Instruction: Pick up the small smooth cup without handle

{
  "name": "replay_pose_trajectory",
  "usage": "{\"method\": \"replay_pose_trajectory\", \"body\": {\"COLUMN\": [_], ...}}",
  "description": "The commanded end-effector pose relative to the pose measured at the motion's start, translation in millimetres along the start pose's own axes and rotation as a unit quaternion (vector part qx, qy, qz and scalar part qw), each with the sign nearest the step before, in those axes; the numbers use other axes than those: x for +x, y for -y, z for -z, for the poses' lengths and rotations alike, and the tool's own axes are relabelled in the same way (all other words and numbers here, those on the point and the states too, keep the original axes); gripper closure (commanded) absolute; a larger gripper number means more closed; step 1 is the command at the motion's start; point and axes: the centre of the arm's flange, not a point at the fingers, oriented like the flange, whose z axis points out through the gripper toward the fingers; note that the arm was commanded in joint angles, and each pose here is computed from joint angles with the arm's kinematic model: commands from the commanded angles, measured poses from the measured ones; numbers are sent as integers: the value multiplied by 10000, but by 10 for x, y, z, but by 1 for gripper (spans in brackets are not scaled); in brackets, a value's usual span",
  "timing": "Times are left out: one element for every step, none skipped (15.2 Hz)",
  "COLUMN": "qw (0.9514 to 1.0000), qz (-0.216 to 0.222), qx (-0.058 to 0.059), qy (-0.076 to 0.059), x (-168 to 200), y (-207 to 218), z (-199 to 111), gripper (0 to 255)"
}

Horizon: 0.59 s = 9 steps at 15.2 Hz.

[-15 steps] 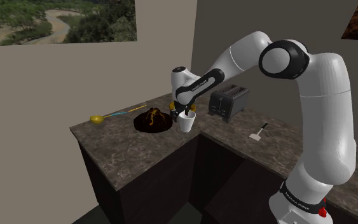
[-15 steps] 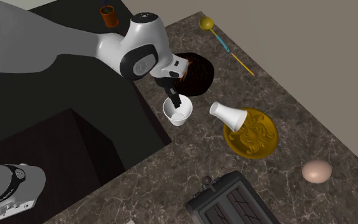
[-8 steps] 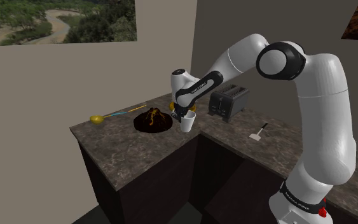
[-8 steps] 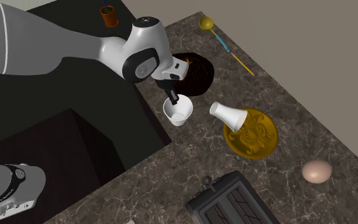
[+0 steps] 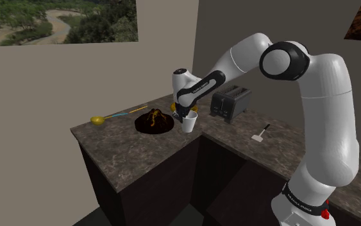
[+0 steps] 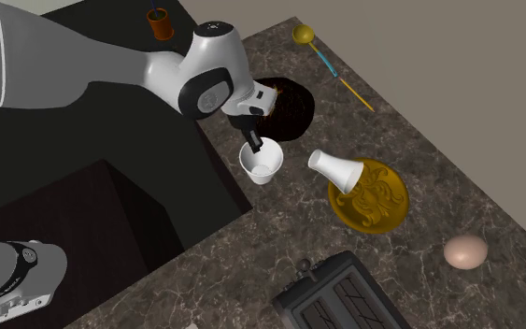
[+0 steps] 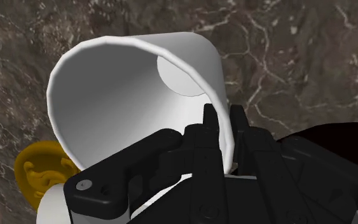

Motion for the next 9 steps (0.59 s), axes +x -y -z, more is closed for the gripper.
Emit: {"method": "replay_pose_trajectory", "body": {"qw": [10000, 10000, 10000, 10000, 10000, 10000, 10000, 10000, 10000], "qz": [0, 0, 0, 0, 0, 0, 0, 0, 0], "qx": [0, 0, 0, 0, 0, 0, 0, 0, 0], "qy": [-3, -3, -3, -3, -3, -3, -3, -3, -3], "x": [7, 12, 17, 22, 28, 33, 38, 43, 48], "y": [-21, -32, -44, -55, -66, -78, -89, -101, -112], "z": [94, 146, 197, 248, 299, 351, 402, 453, 505], "gripper": [255, 255, 255, 255, 255, 255, 255, 255, 255]}}
